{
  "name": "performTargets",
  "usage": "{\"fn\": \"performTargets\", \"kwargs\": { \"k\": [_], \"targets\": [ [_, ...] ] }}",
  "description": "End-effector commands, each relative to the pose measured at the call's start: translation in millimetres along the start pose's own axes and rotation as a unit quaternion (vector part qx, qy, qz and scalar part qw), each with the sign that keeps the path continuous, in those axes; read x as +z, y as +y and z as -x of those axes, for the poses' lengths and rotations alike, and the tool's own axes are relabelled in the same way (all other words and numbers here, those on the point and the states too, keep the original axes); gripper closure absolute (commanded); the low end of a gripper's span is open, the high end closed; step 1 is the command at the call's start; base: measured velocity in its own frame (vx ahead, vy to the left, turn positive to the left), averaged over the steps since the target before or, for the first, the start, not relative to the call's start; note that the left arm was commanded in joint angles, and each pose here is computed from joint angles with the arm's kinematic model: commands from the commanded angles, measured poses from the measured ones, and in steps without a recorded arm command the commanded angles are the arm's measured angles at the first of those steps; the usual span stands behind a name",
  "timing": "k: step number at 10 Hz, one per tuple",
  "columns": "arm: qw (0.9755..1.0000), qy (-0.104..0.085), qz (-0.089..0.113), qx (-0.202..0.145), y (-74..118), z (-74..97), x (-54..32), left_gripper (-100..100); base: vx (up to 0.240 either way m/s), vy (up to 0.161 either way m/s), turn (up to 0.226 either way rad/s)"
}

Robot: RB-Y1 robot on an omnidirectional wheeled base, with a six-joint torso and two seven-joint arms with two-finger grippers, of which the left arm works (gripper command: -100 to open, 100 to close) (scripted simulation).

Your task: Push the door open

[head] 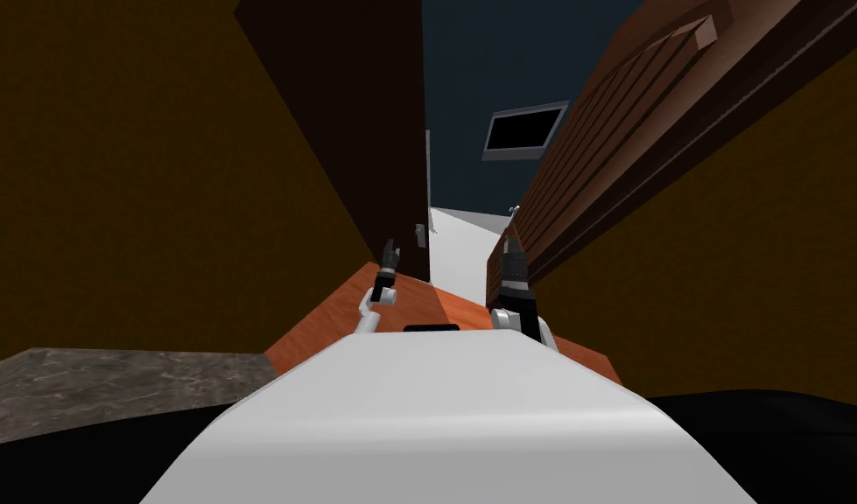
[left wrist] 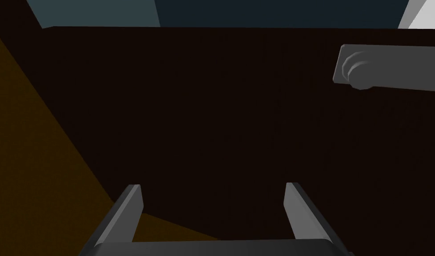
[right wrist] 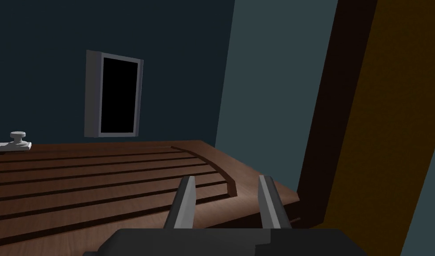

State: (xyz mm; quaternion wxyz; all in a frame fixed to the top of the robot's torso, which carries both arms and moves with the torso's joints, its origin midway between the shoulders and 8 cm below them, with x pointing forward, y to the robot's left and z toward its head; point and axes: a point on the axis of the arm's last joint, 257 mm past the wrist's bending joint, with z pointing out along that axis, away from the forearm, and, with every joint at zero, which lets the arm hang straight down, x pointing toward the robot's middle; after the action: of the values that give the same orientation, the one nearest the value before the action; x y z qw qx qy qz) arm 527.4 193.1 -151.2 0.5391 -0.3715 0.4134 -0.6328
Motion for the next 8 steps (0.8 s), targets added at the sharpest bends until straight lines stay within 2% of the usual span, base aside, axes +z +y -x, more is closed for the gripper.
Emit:
{"fn": "performTargets", "kwargs": {
  "k": [1,3,4,5,7,8],
  "targets": [
    [0.9997,0.002,0.022,-0.001,18.8,-3.6,2.8,-100,0.050,0.117,-0.172],
    [0.9993,0.004,0.036,-0.001,31.3,-4.5,3.9,-100,0.041,0.105,-0.105],
    [0.9989,0.005,0.047,-0.001,40.8,-5.7,5.7,-100,0.032,0.057,-0.088],
    [0.9989,0.005,0.048,-0.001,41.6,-5.6,5.4,-100,0.022,0.039,-0.060],
    [0.9977,0.008,0.067,0.000,58.7,-8.0,9.2,-100,0.031,0.066,-0.134],
    [0.9975,0.008,0.070,0.000,61.7,-7.6,7.9,-100,0.030,0.072,-0.056]
  ]
}}
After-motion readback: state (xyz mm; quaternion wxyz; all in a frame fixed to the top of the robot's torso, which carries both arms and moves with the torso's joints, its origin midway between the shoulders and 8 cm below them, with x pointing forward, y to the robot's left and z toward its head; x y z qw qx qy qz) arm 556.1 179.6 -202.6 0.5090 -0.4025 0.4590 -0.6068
